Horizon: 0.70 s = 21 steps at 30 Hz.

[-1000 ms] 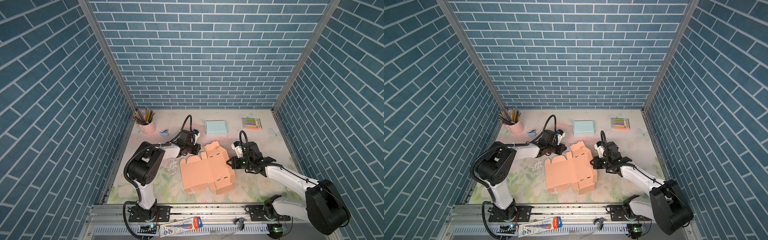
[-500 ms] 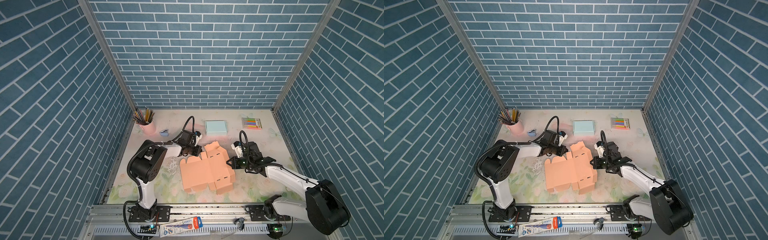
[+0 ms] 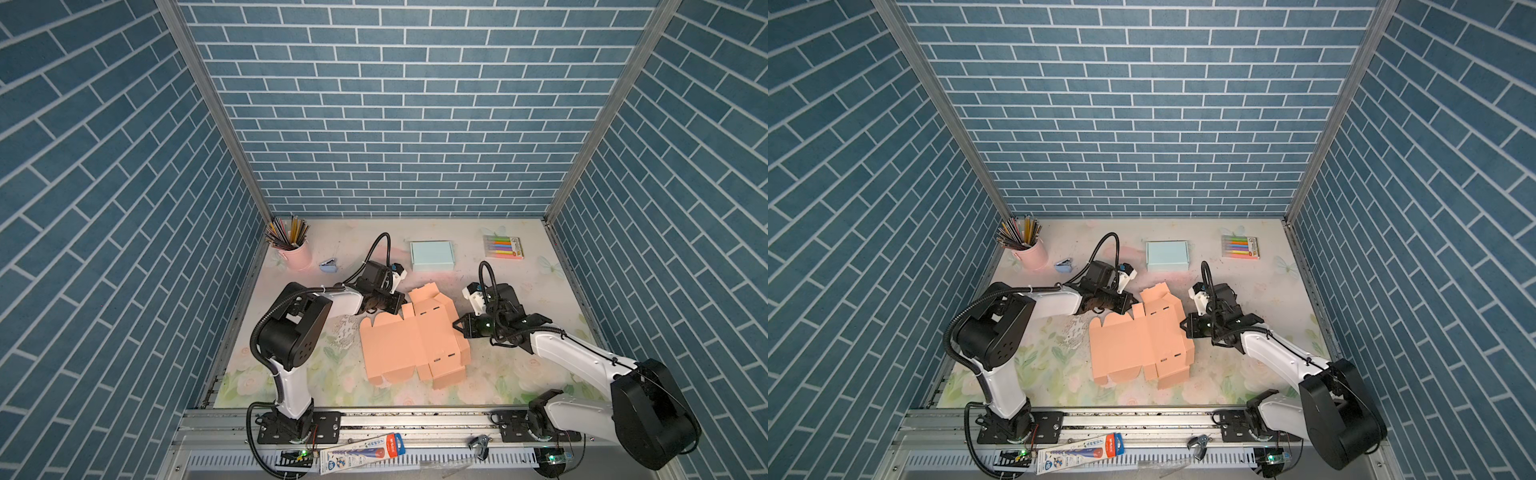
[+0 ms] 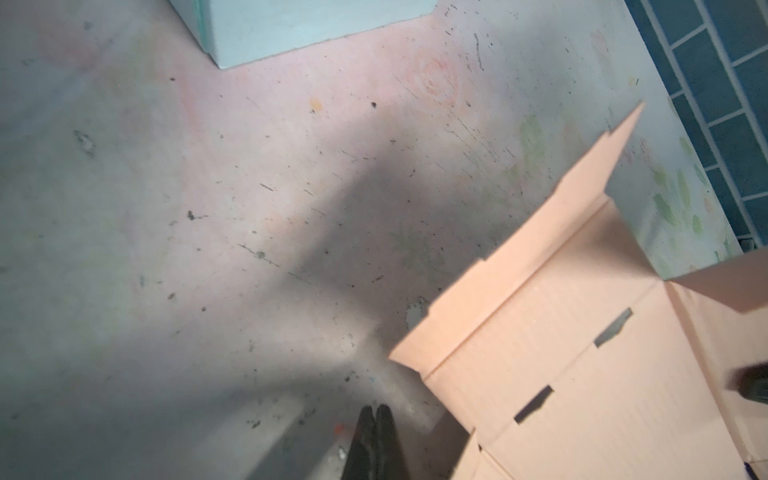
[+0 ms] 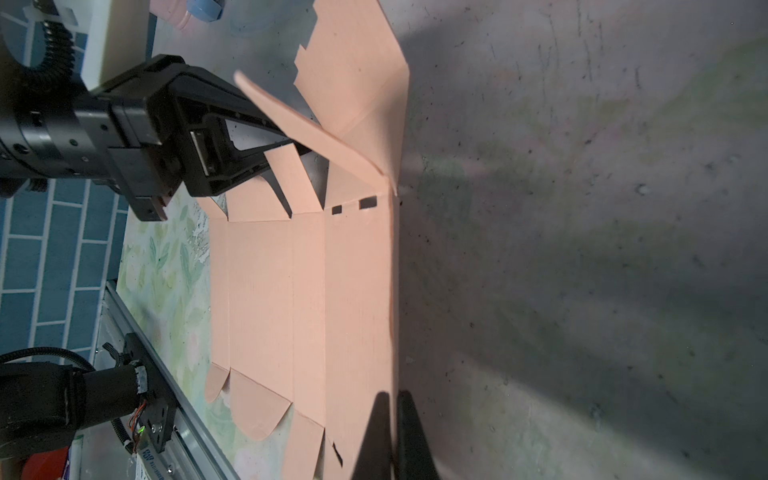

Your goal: Fold the paper box

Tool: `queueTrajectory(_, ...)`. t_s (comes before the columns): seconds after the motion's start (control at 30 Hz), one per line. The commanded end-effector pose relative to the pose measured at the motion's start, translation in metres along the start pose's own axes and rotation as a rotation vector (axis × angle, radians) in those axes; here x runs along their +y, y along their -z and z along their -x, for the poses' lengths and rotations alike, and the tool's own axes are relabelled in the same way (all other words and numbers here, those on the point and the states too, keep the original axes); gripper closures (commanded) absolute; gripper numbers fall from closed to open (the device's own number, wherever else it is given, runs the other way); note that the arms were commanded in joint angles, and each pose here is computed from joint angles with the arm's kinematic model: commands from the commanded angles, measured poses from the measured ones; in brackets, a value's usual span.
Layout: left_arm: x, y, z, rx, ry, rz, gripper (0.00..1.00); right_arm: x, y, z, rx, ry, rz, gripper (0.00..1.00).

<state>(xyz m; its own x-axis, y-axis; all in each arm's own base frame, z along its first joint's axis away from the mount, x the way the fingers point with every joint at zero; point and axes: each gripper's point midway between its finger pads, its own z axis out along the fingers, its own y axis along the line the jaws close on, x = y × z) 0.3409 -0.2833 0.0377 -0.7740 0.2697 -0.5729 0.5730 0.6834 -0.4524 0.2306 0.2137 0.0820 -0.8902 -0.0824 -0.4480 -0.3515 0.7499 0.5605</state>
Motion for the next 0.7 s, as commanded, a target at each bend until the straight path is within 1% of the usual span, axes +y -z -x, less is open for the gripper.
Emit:
queueTrajectory(0.0, -0.013, 0.006, -0.004, 0.007, -0.022, -0.011, 1.0, 0.005, 0.002, 0.008, -0.017, 0.051, -0.003, 0.99)
queueTrajectory(0.33, -0.032, 0.012, -0.018, 0.021, -0.036, -0.017, 1.0, 0.005, 0.002, 0.01, -0.018, 0.05, -0.001, 0.99)
queueTrajectory(0.67, -0.052, 0.007, -0.032, 0.056, -0.062, -0.031, 1.0, 0.007, 0.003, 0.011, -0.023, 0.053, 0.0, 0.99)
